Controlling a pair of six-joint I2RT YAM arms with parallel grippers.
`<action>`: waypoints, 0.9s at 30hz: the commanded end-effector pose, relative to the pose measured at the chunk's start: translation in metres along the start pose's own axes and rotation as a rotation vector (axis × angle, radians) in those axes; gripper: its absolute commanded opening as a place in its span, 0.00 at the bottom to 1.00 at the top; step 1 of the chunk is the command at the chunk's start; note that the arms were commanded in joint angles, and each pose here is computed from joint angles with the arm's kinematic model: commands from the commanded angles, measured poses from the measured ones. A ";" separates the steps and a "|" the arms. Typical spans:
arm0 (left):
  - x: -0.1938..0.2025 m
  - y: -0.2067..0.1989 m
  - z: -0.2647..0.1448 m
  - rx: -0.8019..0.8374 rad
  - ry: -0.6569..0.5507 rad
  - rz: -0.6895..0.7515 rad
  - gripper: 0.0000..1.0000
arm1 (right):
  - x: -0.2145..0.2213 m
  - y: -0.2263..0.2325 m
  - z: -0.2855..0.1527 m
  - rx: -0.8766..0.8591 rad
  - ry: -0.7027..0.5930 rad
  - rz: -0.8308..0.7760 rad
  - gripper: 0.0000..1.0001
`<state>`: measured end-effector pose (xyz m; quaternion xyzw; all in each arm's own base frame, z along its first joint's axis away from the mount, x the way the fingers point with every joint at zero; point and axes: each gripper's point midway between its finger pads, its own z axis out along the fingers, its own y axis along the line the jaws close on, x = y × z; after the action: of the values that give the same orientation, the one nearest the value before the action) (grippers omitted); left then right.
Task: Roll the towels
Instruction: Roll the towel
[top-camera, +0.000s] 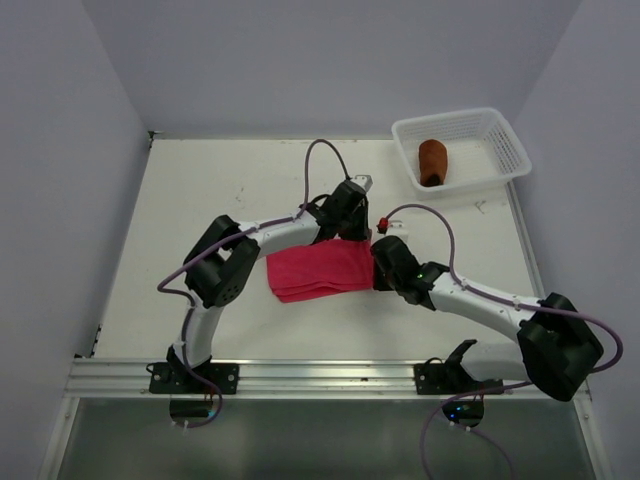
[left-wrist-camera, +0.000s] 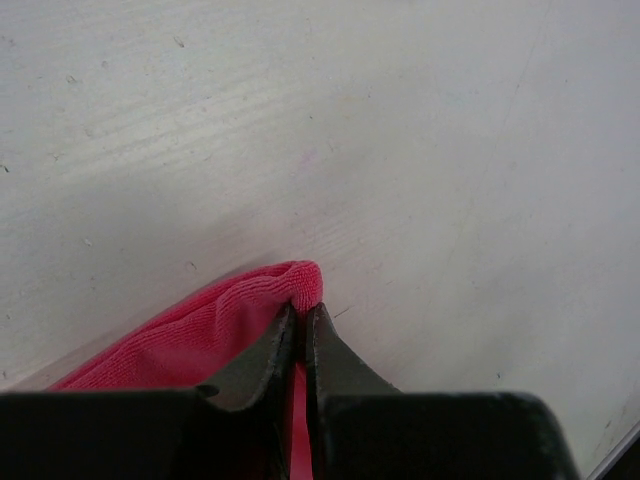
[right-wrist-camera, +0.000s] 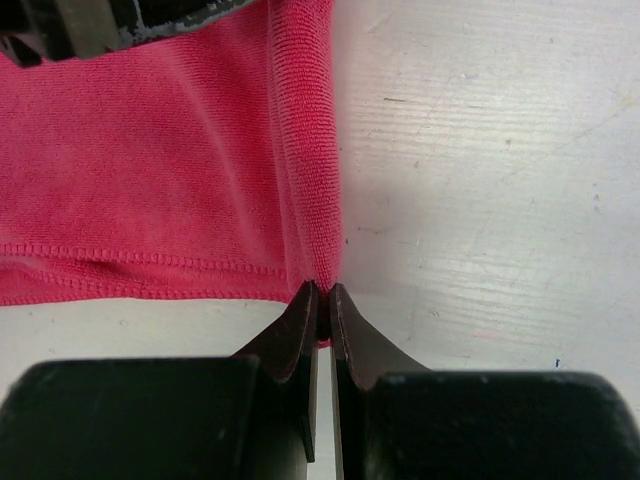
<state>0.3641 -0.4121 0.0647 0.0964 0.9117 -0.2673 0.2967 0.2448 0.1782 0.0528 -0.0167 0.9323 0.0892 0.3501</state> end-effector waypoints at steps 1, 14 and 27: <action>-0.063 -0.003 -0.023 0.035 -0.193 0.010 0.00 | 0.012 -0.004 -0.006 0.055 0.063 -0.070 0.00; -0.051 0.015 -0.022 0.039 -0.168 0.005 0.00 | 0.025 0.021 0.007 -0.021 0.119 -0.058 0.01; -0.052 0.033 -0.022 0.034 -0.179 0.000 0.00 | 0.026 0.037 0.016 -0.069 0.134 -0.036 0.06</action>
<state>0.3677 -0.3838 0.0525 0.0893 0.9105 -0.2812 0.2899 0.2470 0.2101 0.0388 -0.0403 0.9393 0.1018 0.3250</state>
